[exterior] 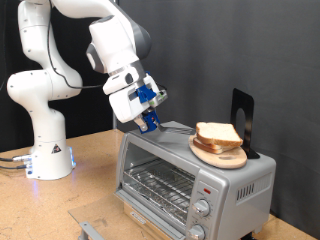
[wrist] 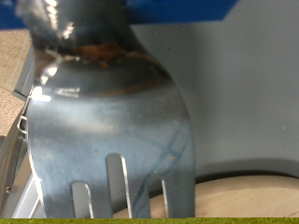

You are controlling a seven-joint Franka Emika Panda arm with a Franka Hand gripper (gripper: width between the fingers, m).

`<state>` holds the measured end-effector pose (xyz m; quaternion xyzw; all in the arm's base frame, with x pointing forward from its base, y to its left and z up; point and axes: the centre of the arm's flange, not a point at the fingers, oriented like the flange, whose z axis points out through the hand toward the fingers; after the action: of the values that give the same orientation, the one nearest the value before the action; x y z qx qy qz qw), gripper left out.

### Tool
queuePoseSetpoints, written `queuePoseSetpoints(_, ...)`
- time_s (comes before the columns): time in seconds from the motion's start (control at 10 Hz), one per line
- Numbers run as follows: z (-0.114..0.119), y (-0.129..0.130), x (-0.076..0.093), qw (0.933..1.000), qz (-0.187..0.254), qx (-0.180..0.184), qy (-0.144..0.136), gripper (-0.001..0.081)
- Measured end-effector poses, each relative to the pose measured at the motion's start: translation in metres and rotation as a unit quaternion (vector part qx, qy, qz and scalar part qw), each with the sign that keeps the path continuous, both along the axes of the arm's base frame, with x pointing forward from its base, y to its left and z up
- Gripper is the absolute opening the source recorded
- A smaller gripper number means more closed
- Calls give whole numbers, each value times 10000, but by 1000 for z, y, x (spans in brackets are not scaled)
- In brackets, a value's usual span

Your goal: Make a piece of toast with the oven

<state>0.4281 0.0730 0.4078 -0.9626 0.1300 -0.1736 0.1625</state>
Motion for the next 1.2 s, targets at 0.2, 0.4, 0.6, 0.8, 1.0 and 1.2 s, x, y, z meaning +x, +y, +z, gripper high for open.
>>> queuePoseSetpoints(0.2, 2, 0, 1, 10000, -2, 6, -19, 487)
queuePoseSetpoints(0.4, 3, 0, 2, 10000, 0, 9, -31, 487)
queuePoseSetpoints(0.6, 3, 1, 2, 10000, 8, 7, -30, 487)
queuePoseSetpoints(0.8, 2, 2, 1, 10000, 58, -40, 15, 487)
queuePoseSetpoints(1.0, 3, 7, 3, 10000, 46, -51, 43, 487)
queuePoseSetpoints(1.2, 8, 10, 9, 10000, 19, -15, 15, 488)
